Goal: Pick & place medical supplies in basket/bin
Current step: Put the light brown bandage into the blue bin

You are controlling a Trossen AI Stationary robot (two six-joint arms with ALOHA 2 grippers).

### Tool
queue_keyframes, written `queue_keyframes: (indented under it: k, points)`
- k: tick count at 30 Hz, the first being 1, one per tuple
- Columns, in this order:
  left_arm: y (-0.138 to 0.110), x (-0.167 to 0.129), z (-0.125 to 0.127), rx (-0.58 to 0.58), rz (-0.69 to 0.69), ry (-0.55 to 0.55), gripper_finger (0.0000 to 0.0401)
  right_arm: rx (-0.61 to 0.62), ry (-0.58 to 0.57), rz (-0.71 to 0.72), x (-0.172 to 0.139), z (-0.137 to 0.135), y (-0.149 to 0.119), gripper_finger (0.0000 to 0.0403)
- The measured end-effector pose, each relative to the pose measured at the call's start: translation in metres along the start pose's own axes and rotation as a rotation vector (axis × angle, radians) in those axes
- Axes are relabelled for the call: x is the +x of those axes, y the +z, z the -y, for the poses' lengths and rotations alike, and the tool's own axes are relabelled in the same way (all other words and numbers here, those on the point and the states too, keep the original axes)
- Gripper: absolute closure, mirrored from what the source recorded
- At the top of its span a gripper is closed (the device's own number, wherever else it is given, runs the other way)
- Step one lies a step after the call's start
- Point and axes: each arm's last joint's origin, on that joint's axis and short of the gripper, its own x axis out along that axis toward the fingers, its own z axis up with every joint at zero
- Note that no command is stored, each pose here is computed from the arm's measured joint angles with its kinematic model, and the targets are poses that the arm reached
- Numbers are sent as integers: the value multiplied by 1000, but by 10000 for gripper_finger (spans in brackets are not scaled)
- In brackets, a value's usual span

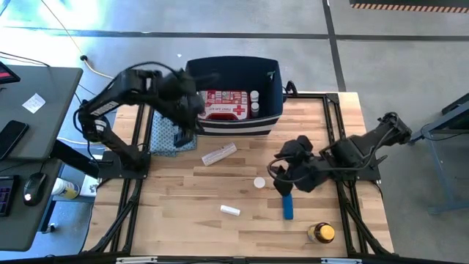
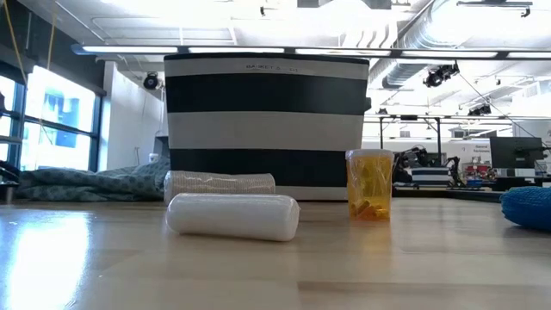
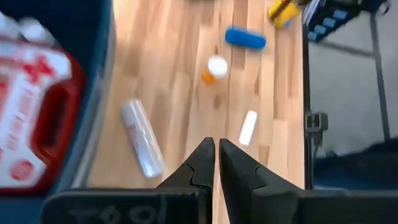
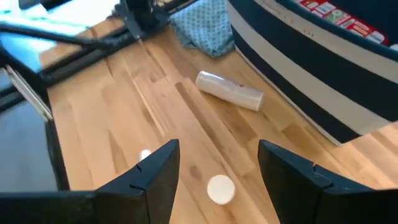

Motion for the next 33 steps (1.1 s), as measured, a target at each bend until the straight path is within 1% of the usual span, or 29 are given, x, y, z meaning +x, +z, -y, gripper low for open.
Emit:
queue_keyframes:
  k: [4,8,10,11,15,19,22,24,27,30,33]
  points:
    - [-7,34,4,-58,-124,-19,341,17,21,16,-6,-6,-6,195]
    - [-22,64,16,-99,-263,-36,341,-5,48,5,-13,-12,-15,195]
    - [-31,78,23,-123,-324,-21,341,-8,48,10,-16,-13,-18,195]
    - [-35,84,26,-132,-345,10,341,-3,45,17,-18,-14,-20,195]
    - [-49,112,31,-165,-375,142,341,-12,45,41,-22,-17,-25,195]
    - [-57,140,29,-261,-344,145,341,-31,32,45,-24,-16,-27,195]
    - [-64,155,27,-292,-361,109,338,-31,17,50,-24,-15,-27,195]
    - [-68,163,26,-291,-370,99,326,-35,11,55,-23,-14,-26,195]
    - [-71,170,25,-320,-383,89,285,-46,9,52,-22,-14,-25,195]
    - [-69,176,24,-331,-367,120,232,-53,9,36,-21,-13,-25,195]
    - [-68,183,22,-326,-350,179,186,-59,5,32,-21,-12,-26,195]
